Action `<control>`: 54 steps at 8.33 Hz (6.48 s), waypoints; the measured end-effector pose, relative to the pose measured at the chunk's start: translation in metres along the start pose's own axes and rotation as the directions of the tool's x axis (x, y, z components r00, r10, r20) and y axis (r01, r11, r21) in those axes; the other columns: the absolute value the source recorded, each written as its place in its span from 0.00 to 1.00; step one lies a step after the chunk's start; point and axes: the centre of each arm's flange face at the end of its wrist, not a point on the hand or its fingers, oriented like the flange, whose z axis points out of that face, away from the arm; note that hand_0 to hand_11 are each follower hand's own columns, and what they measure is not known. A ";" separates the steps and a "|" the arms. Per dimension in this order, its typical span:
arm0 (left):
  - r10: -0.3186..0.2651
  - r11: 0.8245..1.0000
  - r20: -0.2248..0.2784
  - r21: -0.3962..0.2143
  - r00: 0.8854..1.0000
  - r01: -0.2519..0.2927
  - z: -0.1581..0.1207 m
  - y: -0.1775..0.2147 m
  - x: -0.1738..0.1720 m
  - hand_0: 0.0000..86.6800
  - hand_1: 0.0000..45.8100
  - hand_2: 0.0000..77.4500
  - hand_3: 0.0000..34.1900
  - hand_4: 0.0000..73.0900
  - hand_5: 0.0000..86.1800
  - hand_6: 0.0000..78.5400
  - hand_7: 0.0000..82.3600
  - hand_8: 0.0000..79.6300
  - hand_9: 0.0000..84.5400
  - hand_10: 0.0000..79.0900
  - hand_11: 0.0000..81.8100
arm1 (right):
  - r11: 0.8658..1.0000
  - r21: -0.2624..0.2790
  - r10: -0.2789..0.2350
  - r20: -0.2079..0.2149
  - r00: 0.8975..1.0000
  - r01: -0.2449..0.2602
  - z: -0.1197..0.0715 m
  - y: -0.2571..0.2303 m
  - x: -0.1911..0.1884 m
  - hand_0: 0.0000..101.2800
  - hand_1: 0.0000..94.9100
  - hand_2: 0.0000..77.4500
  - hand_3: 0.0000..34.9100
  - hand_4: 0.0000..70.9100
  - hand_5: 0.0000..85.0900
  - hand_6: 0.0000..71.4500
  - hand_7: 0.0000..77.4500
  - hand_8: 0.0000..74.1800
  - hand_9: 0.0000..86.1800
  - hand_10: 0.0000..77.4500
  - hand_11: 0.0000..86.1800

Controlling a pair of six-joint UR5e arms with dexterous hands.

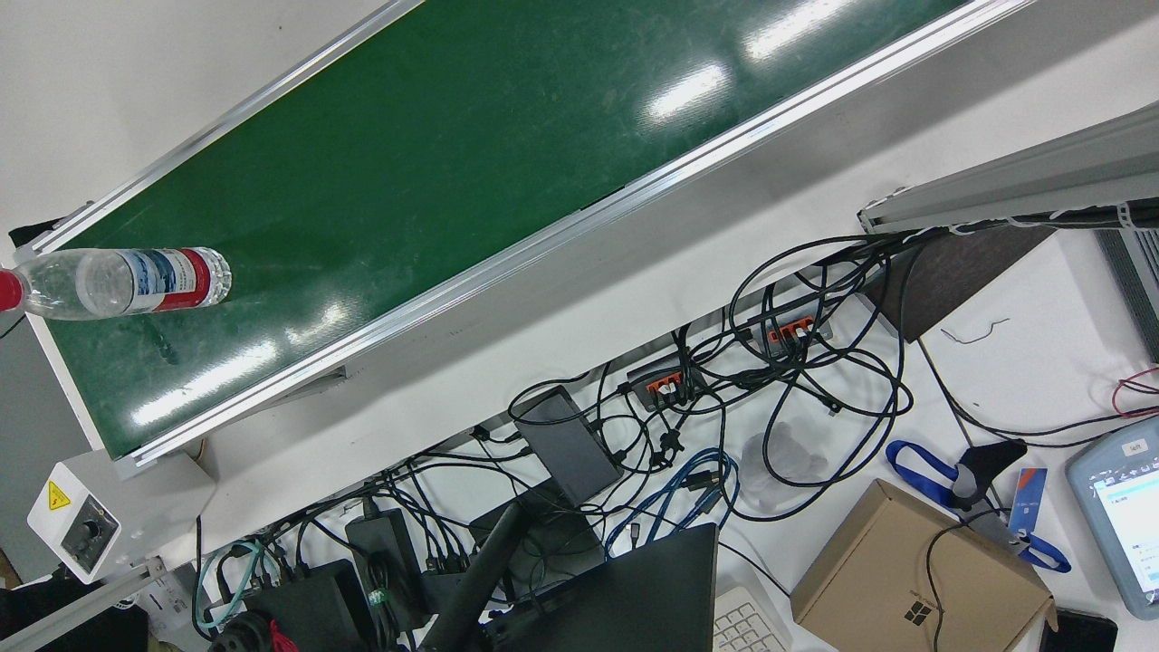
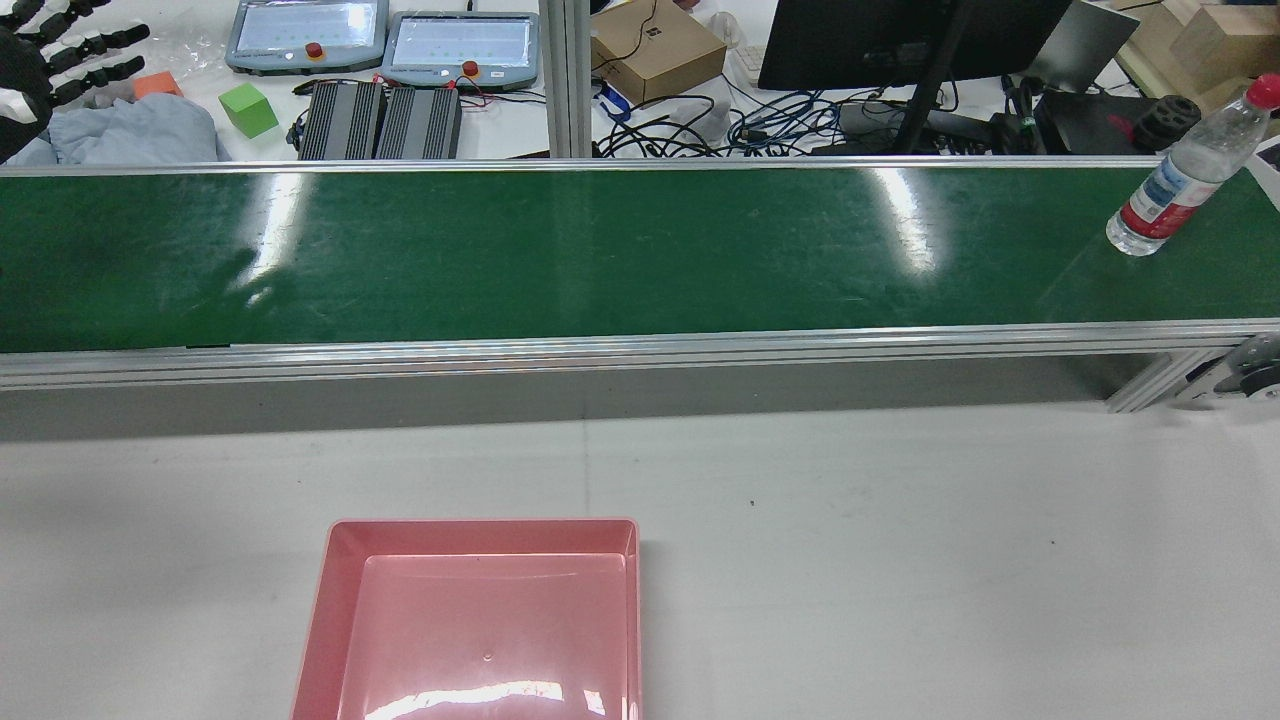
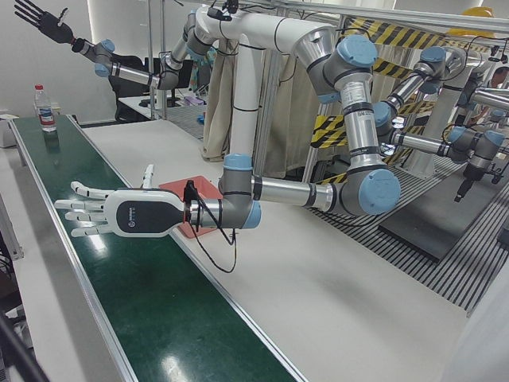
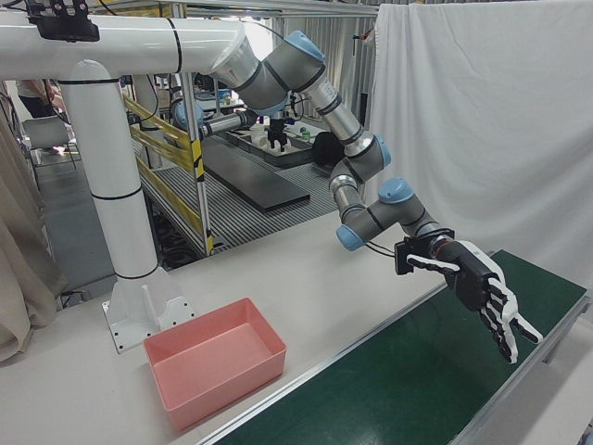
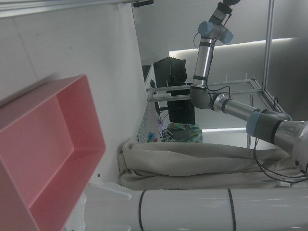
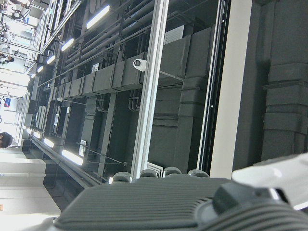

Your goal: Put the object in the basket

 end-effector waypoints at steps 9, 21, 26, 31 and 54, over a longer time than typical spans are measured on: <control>0.000 1.000 0.001 -0.001 1.000 0.000 0.001 0.000 -0.001 0.56 0.02 0.00 0.32 0.09 0.34 0.06 0.05 0.15 0.15 0.07 0.10 | 1.000 0.000 0.000 0.001 1.000 0.000 0.000 0.000 -0.001 0.00 0.00 0.01 0.01 0.01 0.00 0.00 0.01 0.00 0.00 0.00 0.00; 0.000 1.000 0.001 -0.001 1.000 0.000 0.001 0.000 -0.001 0.56 0.02 0.00 0.33 0.05 0.34 0.05 0.05 0.13 0.14 0.06 0.08 | 1.000 0.000 0.000 0.000 1.000 0.000 0.000 0.000 0.000 0.00 0.00 0.01 0.01 0.01 0.00 0.00 0.01 0.00 0.00 0.00 0.00; 0.002 1.000 0.002 0.002 1.000 -0.002 0.000 -0.001 -0.001 0.58 0.01 0.00 0.33 0.08 0.29 0.07 0.07 0.16 0.16 0.08 0.12 | 1.000 0.000 0.000 0.000 1.000 0.000 0.000 0.000 0.000 0.00 0.00 0.01 0.00 0.01 0.00 0.00 0.01 0.00 0.00 0.00 0.00; 0.001 1.000 0.002 0.003 1.000 -0.001 0.000 -0.002 -0.001 0.57 0.01 0.00 0.31 0.10 0.28 0.07 0.07 0.16 0.17 0.08 0.12 | 1.000 0.000 0.000 0.001 1.000 0.000 0.000 0.000 0.000 0.00 0.00 0.01 0.01 0.01 0.00 0.00 0.01 0.00 0.00 0.00 0.00; 0.000 1.000 0.002 0.005 1.000 0.000 -0.001 -0.002 -0.001 0.57 0.01 0.00 0.32 0.05 0.32 0.04 0.05 0.13 0.15 0.06 0.09 | 1.000 0.000 0.001 0.000 1.000 -0.001 0.000 0.000 0.000 0.00 0.00 0.01 0.00 0.01 0.00 0.00 0.01 0.00 0.00 0.00 0.00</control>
